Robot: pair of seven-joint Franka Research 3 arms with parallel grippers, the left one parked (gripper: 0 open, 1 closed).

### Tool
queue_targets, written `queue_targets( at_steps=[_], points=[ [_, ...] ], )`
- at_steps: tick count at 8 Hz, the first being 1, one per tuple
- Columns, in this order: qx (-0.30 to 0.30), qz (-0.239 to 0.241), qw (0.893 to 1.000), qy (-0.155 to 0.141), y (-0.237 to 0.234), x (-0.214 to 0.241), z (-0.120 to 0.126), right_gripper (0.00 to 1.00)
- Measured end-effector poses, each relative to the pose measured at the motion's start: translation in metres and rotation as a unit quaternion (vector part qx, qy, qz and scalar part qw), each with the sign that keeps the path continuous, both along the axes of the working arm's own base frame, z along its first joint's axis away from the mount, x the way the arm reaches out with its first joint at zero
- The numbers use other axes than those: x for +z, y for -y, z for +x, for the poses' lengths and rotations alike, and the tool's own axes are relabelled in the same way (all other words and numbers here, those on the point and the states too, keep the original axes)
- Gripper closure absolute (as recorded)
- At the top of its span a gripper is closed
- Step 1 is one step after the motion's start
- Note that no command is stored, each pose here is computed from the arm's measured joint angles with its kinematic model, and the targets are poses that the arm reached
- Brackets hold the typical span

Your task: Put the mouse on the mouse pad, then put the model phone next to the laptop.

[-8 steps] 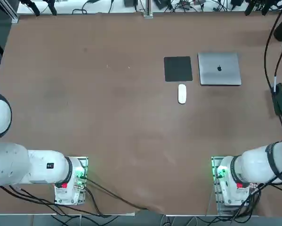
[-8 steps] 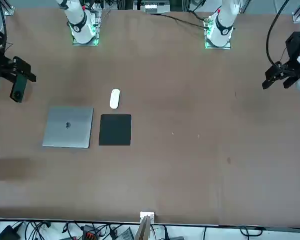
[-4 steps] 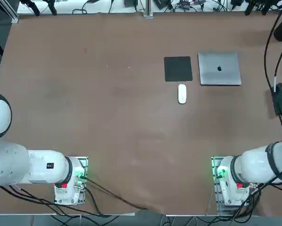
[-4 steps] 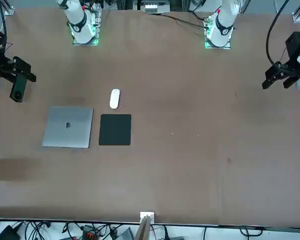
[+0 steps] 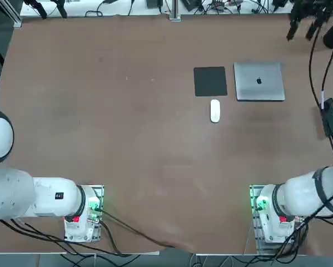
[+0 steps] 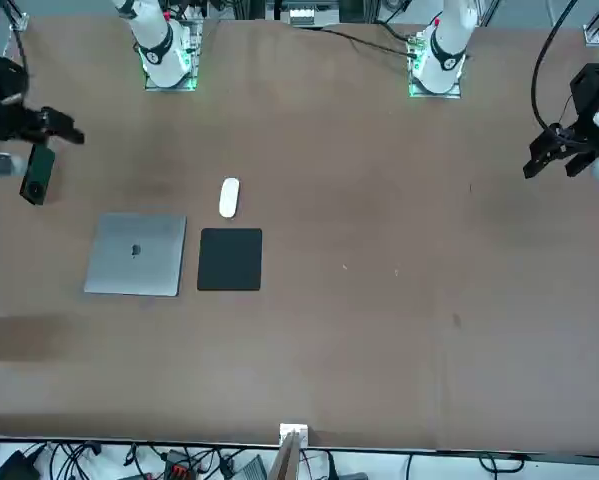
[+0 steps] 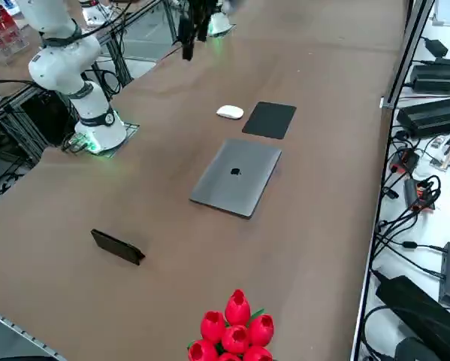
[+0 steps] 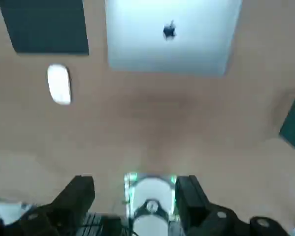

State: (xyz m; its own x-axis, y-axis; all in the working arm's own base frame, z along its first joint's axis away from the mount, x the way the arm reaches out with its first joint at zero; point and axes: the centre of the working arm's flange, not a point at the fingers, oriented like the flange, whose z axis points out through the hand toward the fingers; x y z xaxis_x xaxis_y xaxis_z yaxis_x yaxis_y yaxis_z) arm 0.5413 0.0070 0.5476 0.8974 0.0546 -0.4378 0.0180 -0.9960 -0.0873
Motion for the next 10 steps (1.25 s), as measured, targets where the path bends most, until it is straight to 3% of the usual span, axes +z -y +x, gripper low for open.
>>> queue_targets(
  at_steps=[2, 3, 4, 6, 8, 10],
  points=[
    [0.026, 0.022, 0.996, -0.085, -0.040, -0.073, 0.009, 0.00],
    [0.030, 0.022, 0.994, -0.099, -0.066, -0.111, 0.012, 0.00],
    [0.013, 0.016, 0.996, -0.091, -0.095, -0.148, 0.013, 0.00],
    [-0.040, -0.013, 0.998, -0.041, -0.159, -0.209, 0.001, 0.00],
    [-0.057, -0.023, 0.998, 0.021, -0.215, -0.257, -0.026, 0.00],
    [-0.077, -0.027, 0.995, 0.060, -0.233, -0.299, -0.055, 0.00]
  ],
)
